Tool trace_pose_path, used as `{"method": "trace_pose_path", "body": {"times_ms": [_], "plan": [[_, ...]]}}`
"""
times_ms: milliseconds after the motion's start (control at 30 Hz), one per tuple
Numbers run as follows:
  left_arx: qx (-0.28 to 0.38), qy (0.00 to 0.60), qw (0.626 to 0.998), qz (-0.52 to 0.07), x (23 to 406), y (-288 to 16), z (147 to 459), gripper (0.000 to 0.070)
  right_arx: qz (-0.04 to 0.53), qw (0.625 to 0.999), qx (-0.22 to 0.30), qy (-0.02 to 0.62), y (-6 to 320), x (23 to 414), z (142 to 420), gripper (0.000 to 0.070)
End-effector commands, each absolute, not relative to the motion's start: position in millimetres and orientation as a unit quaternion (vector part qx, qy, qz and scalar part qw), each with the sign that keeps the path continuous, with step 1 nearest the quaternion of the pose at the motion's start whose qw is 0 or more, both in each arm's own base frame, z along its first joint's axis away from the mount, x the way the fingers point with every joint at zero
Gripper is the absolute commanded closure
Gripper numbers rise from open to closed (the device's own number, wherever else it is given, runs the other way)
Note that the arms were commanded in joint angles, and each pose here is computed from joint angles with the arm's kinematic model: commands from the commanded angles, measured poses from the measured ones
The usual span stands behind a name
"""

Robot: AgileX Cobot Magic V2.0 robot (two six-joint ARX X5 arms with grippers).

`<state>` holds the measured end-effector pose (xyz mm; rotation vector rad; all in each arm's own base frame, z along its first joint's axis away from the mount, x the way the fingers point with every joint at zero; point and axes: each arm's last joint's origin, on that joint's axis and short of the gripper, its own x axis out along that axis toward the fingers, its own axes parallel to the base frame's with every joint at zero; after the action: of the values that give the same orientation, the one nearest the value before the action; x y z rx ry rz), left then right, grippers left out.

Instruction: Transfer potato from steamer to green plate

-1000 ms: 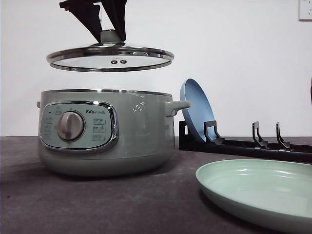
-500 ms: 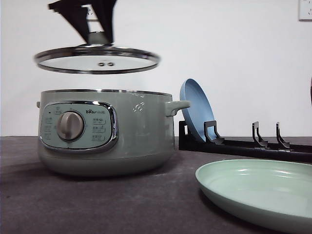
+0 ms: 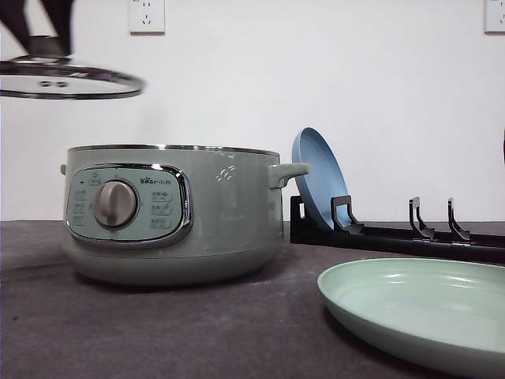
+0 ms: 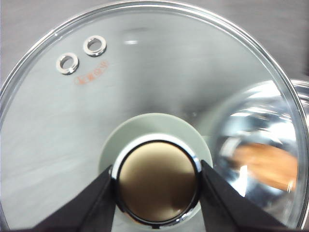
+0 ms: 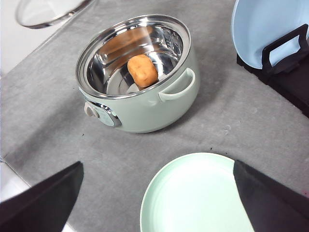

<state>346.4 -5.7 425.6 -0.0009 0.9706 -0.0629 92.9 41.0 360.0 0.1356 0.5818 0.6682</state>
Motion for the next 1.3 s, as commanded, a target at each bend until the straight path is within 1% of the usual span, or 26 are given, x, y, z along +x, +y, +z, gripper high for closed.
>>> {"method": "trace_pose_path", "body": {"times_ms": [0,167,333,533,633,833,1000,1167,1267], "plan": [[0.002,0.430,0.903,-0.023,340.3,2.6,442.7,0.0700,0.326,0.904,0.065,0.269,41.2,92.6,366.1,0.0082],[-0.012,0.430,0.902,0.007,339.2,25.3,442.7,0.0700,0.328,0.906,0.065,0.261,41.5,93.4,367.5,0.0082],[-0.019,0.432,0.902,0.023,337.9,37.1,442.5,0.0700,0.332,0.905,0.069,0.255,43.8,99.5,369.0,0.0082],[-0.021,0.431,0.902,0.025,337.6,39.2,442.5,0.0700,0.371,0.882,0.098,0.273,57.3,131.5,368.3,0.0082],[-0.021,0.431,0.902,0.025,337.7,39.2,442.5,0.0700,0.383,0.870,0.097,0.294,70.0,154.1,368.7,0.0082],[-0.021,0.432,0.902,0.025,337.6,39.2,442.5,0.0700,0.422,0.841,0.067,0.333,112.5,206.2,375.1,0.0082],[-0.021,0.432,0.901,0.025,337.5,39.2,442.4,0.0700,0.454,0.814,0.044,0.360,159.0,246.1,378.4,0.0082],[-0.021,0.432,0.901,0.025,337.5,39.2,442.4,0.0700,0.474,0.797,-0.001,0.375,202.0,279.2,375.2,0.0082],[-0.021,0.432,0.901,0.025,337.5,39.2,442.4,0.0700,0.476,0.794,-0.035,0.376,226.7,296.4,370.3,0.0082]]}}
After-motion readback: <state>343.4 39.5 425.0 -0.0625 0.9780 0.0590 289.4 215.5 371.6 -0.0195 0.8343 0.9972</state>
